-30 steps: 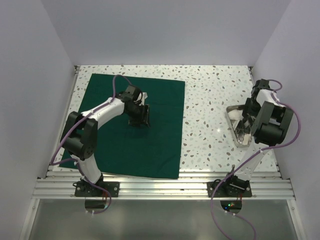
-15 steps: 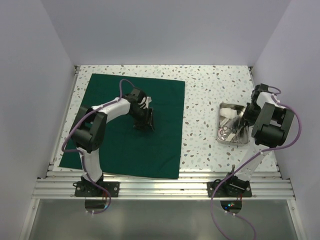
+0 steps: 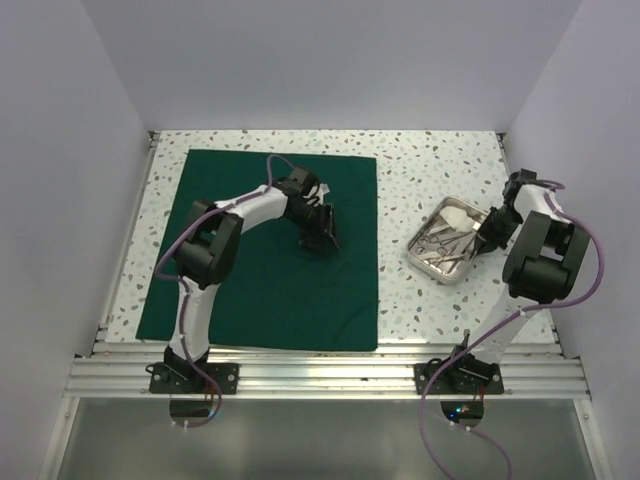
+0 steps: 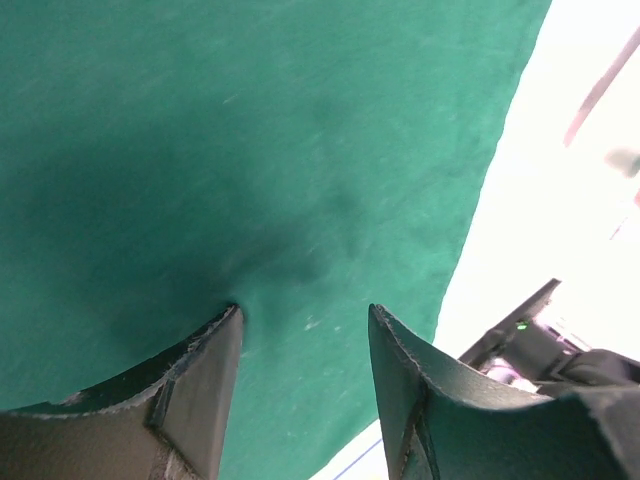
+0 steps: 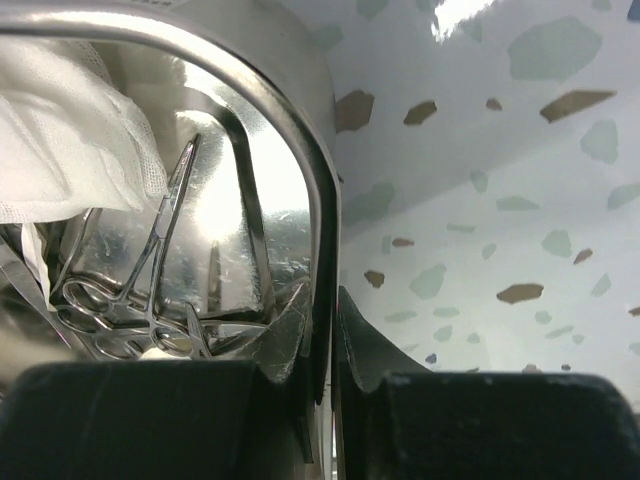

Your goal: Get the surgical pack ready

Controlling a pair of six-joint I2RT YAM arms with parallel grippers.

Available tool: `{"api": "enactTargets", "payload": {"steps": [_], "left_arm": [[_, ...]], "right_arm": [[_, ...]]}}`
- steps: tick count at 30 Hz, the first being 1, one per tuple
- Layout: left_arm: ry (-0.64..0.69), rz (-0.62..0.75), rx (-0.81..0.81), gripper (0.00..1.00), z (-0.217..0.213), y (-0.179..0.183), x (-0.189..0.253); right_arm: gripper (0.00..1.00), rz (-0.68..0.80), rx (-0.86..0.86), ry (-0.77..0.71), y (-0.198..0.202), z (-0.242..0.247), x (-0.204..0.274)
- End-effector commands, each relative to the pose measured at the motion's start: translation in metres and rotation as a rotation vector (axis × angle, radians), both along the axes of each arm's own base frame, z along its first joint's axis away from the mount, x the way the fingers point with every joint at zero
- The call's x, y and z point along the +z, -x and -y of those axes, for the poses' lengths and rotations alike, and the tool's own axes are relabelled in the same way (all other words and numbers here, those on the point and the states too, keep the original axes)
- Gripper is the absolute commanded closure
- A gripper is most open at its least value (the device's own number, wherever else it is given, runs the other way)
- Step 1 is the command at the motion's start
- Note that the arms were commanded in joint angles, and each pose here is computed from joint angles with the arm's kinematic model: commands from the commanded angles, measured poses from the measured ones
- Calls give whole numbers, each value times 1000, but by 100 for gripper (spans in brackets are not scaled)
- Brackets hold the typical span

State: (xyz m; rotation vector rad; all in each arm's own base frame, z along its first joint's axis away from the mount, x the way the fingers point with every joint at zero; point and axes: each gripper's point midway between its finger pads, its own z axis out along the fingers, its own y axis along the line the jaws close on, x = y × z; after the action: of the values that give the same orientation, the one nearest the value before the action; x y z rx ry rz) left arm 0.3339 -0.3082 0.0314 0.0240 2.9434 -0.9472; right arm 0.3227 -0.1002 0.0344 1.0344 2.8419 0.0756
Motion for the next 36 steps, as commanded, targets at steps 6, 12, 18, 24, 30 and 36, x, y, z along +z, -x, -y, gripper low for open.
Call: {"api": "enactTargets", "payload": {"steps": [6,12,18,24,30,36], "left_arm": [[53,22,-40,45,64,-29,-18],[-14,214,5,41,56,-67,45],[-192,440,231,32,-31,-73,134],[-396,485,613,32,-198,-58,169],[-617,481,819,31,-268,-18,166],[-723,450,835,31,-286,1,149]], "right_arm": [[100,177,-74,-80,-11,-24,69],[100,192,-79,-85,-2,-44,81],[100,220,-13,-100,-8,-127,104],[100,269,3,-159,-18,-241,108],[100,285,-48,-181,-21,-319,85],[100,245,-116,-187,-16,-363,48]]}}
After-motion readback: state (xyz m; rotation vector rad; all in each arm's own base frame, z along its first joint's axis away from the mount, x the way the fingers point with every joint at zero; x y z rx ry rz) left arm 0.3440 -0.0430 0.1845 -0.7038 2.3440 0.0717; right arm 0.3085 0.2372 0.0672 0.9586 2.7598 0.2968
